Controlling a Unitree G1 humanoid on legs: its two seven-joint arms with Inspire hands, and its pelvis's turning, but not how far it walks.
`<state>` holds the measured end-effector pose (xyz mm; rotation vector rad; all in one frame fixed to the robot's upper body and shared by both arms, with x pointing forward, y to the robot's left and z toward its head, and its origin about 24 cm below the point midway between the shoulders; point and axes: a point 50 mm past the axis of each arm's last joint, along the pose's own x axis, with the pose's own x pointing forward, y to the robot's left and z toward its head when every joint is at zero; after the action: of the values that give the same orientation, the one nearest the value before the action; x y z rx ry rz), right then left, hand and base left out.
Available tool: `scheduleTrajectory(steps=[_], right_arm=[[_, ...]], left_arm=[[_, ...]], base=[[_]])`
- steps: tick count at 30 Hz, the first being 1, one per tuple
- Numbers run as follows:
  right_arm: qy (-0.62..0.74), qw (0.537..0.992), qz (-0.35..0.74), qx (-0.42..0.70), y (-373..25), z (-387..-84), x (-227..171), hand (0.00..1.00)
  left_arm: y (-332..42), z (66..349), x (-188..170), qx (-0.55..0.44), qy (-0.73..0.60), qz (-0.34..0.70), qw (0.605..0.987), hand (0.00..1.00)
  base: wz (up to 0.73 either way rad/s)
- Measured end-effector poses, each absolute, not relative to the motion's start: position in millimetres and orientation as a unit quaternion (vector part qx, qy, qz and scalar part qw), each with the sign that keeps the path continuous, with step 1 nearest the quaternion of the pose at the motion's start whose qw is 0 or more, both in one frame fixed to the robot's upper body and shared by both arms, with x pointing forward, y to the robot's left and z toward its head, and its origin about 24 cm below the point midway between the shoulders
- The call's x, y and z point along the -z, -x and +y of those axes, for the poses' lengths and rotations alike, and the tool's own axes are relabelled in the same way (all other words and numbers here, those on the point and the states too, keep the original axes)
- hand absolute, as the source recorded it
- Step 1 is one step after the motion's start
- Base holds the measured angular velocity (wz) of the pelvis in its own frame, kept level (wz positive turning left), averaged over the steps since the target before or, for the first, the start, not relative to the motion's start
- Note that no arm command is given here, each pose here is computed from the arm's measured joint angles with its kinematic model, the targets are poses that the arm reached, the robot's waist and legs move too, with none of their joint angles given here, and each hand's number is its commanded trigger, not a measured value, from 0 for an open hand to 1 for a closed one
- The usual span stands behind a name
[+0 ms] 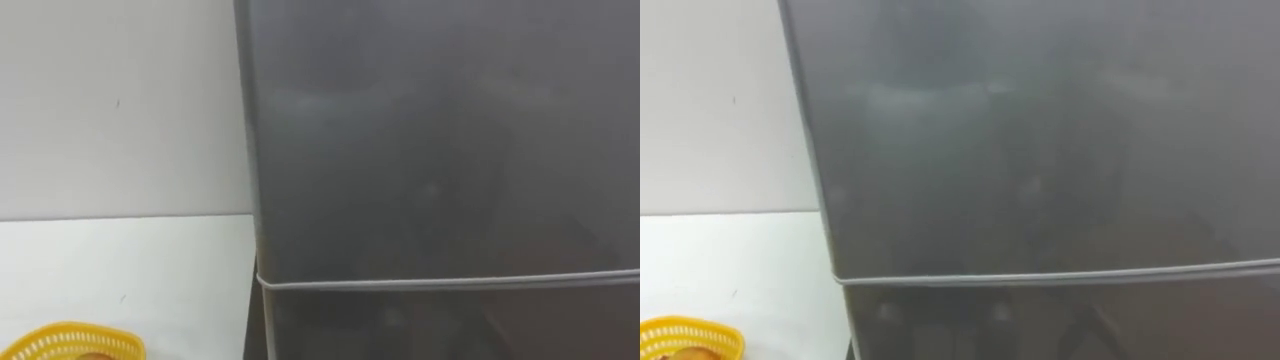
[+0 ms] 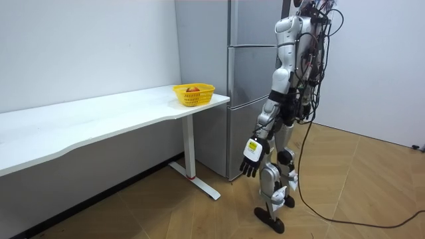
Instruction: Retrieve from the upper fridge
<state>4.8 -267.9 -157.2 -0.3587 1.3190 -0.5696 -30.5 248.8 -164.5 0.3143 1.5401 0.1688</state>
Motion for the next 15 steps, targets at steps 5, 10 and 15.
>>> scheduleTrajectory(steps=[5,10,15], right_arm=[[0.157,0.716,0.657,0.176,12,-257,164,0.00],[0.178,0.696,0.689,0.093,10,-251,167,0.00],[0.185,0.694,0.693,0.063,1,-249,168,0.00]], left_arm=[[35,244,166,-0.066,-0.140,0.708,0.689,0.00],[33,240,167,-0.055,-0.144,0.720,0.677,0.00],[28,239,168,-0.047,-0.150,0.720,0.676,0.00]], base=[[0.13],[0.07],[0.02]])
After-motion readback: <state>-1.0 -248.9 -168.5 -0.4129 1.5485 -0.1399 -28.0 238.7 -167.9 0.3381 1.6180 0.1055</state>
